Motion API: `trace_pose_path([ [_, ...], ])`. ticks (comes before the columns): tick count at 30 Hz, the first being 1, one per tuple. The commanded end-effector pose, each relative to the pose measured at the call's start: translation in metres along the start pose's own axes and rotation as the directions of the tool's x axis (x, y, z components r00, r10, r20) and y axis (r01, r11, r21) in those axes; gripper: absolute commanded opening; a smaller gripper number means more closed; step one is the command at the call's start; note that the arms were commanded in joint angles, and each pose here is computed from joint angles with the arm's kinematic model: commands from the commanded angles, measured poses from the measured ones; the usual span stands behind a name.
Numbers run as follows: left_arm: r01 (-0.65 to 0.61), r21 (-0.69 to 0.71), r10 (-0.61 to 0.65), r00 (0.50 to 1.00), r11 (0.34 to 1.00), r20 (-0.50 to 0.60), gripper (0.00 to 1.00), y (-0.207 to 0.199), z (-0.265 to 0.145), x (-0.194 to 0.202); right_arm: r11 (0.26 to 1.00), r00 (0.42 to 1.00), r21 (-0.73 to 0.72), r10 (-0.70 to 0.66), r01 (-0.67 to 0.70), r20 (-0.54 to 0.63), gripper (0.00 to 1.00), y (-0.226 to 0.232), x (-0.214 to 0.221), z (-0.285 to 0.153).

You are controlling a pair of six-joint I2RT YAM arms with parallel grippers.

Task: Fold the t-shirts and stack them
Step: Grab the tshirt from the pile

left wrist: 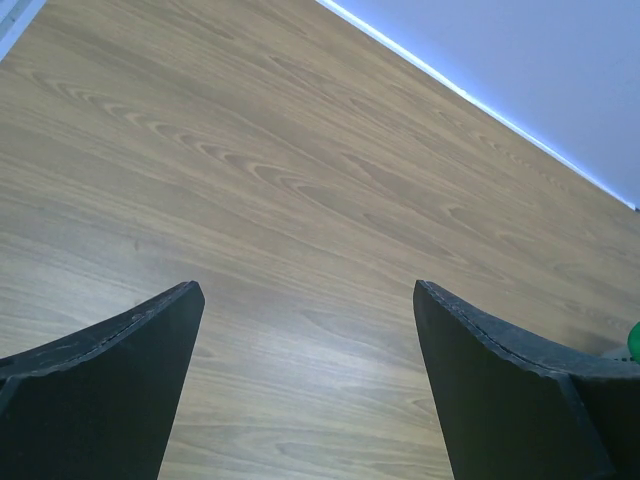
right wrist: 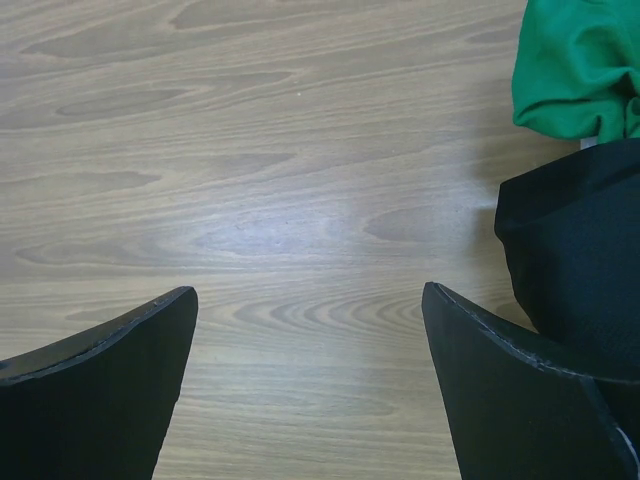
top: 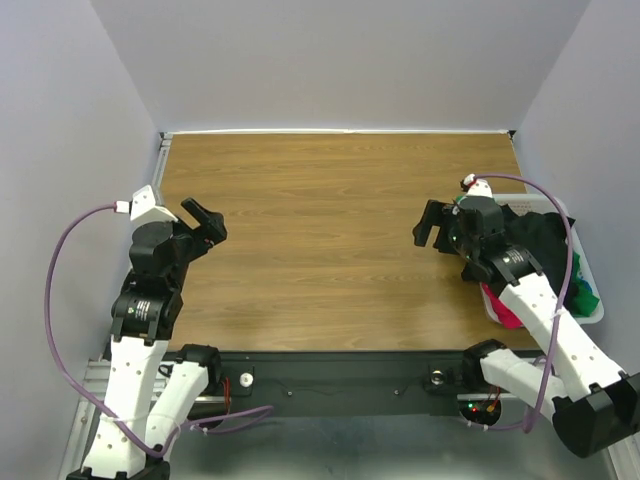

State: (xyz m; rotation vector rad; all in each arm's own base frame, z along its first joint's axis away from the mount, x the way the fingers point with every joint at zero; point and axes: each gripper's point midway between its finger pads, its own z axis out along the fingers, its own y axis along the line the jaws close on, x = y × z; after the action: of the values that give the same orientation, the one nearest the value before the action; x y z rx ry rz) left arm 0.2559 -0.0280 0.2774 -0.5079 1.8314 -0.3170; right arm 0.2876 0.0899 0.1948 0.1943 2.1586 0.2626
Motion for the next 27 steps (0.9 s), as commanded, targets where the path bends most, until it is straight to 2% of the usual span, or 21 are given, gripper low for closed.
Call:
trace_pose_path([
  [1, 0.002, 0.007, -0.002, 1.0, 1.0, 0.005, 0.99, -0.001, 0.005, 0.002, 0.999, 0.994, -0.029, 0.024, -0.021, 0.107, 1.0, 0.008, -0.032, -0.013],
  [4, 0.004, -0.004, -0.004, 1.0, 1.0, 0.004, 0.99, 0.002, 0.005, 0.003, 0.999, 0.99, -0.045, 0.032, -0.026, 0.138, 1.0, 0.013, -0.046, -0.02],
  [7, 0.008, -0.03, -0.008, 1.0, 1.0, 0.001, 0.99, 0.007, 0.005, 0.005, 0.999, 0.986, 0.014, 0.039, -0.041, 0.161, 1.0, 0.008, -0.063, -0.023],
  [8, 0.008, -0.035, -0.008, 1.0, 0.999, -0.004, 0.99, 0.008, 0.006, 0.007, 0.998, 0.978, 0.043, 0.045, -0.054, 0.204, 1.0, 0.006, -0.081, -0.03],
  [10, 0.007, -0.04, -0.007, 1.0, 0.999, -0.005, 0.99, 0.009, 0.006, 0.007, 0.984, 0.983, 0.167, 0.031, -0.062, 0.181, 1.0, -0.01, -0.087, -0.03],
  [11, 0.005, -0.044, -0.006, 1.0, 0.999, -0.013, 0.99, 0.01, 0.007, 0.01, 0.957, 0.981, 0.276, 0.037, -0.09, 0.191, 1.0, -0.028, -0.091, -0.033],
  [12, 0.005, -0.046, -0.006, 1.0, 0.999, -0.015, 0.99, 0.011, 0.008, 0.01, 0.835, 0.973, 0.526, 0.046, -0.162, 0.226, 1.0, -0.069, -0.098, -0.05],
  [13, 0.004, -0.048, -0.005, 1.0, 0.999, -0.021, 0.99, 0.011, 0.009, 0.012, 0.753, 0.969, 0.633, 0.029, -0.181, 0.244, 1.0, -0.088, -0.099, -0.061],
  [15, -0.003, -0.056, 0.001, 0.999, 0.998, -0.04, 0.99, 0.013, 0.012, 0.016, 0.606, 0.955, 0.753, 0.036, -0.256, 0.296, 1.0, -0.112, -0.101, -0.089],
  [19, -0.015, -0.078, 0.009, 0.998, 0.997, -0.068, 0.99, 0.016, 0.017, 0.022, 0.601, 0.967, 0.762, 0.076, -0.24, 0.244, 1.0, -0.114, -0.089, -0.083],
  [22, -0.019, -0.091, 0.012, 0.997, 0.996, -0.078, 0.99, 0.019, 0.019, 0.024, 0.541, 0.963, 0.798, 0.109, -0.266, 0.247, 1.0, -0.138, -0.08, -0.088],
  [23, -0.018, -0.094, 0.011, 0.997, 0.995, -0.08, 0.99, 0.019, 0.019, 0.025, 0.497, 0.959, 0.821, 0.123, -0.281, 0.254, 1.0, -0.153, -0.078, -0.093],
  [25, -0.018, -0.092, 0.01, 0.997, 0.996, -0.081, 0.99, 0.019, 0.019, 0.025, 0.472, 0.966, 0.843, 0.144, -0.259, 0.216, 1.0, -0.168, -0.067, -0.089],
  [27, -0.011, -0.094, 0.004, 0.997, 0.995, -0.076, 0.99, 0.019, 0.019, 0.024, 0.499, 0.969, 0.831, 0.147, -0.246, 0.198, 0.99, -0.169, -0.064, -0.082],
])
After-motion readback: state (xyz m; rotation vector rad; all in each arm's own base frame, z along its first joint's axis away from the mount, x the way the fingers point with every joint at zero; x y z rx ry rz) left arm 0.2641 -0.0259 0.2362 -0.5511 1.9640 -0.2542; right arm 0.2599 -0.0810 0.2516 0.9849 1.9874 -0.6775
